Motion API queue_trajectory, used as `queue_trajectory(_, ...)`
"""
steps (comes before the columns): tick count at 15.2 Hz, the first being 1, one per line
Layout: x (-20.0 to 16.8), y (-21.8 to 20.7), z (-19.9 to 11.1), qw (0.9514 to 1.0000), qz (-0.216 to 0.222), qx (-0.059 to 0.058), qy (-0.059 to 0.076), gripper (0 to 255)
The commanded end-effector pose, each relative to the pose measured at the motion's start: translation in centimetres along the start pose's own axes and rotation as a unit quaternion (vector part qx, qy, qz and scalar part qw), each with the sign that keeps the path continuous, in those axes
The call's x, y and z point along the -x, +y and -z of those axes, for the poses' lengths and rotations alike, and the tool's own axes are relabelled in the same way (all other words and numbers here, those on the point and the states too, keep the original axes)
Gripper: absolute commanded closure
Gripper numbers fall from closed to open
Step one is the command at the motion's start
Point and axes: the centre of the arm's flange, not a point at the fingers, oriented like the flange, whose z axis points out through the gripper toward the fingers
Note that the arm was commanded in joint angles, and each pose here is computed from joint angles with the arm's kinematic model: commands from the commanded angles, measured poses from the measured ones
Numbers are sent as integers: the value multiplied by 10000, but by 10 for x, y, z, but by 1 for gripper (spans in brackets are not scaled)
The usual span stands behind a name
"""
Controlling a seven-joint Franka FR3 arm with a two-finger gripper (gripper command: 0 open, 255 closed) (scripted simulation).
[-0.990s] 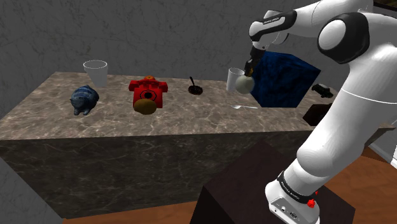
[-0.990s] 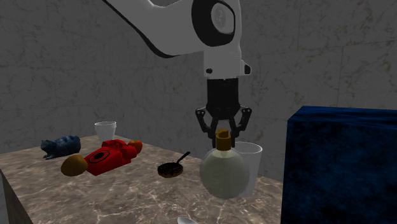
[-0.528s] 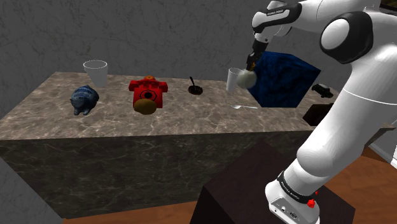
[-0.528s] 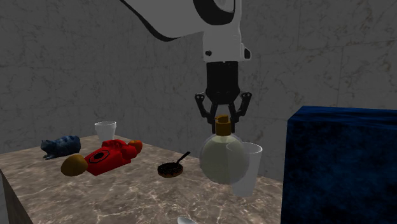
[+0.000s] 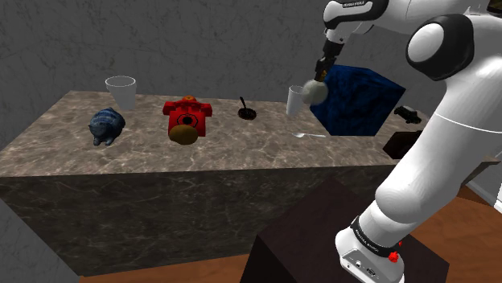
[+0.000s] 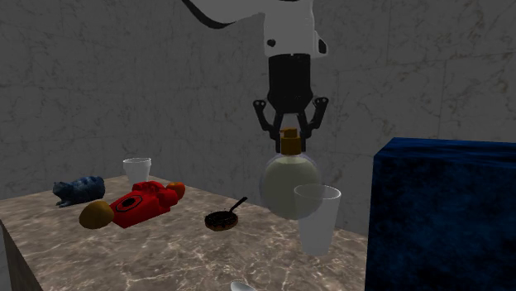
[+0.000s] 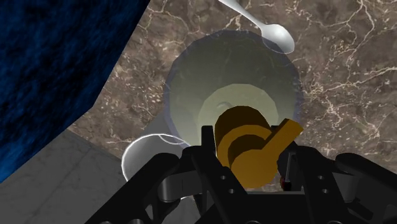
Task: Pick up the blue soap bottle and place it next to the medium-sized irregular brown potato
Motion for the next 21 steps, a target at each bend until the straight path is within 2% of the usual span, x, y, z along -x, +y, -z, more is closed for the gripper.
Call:
queue_trajectory(1, -1, 1, 11, 10000, -1, 1, 1, 255)
queue_trajectory(15, -7, 3, 81, 10000, -1, 1, 1, 255)
queue_trajectory(21, -16, -75, 84, 10000, -1, 1, 1, 255)
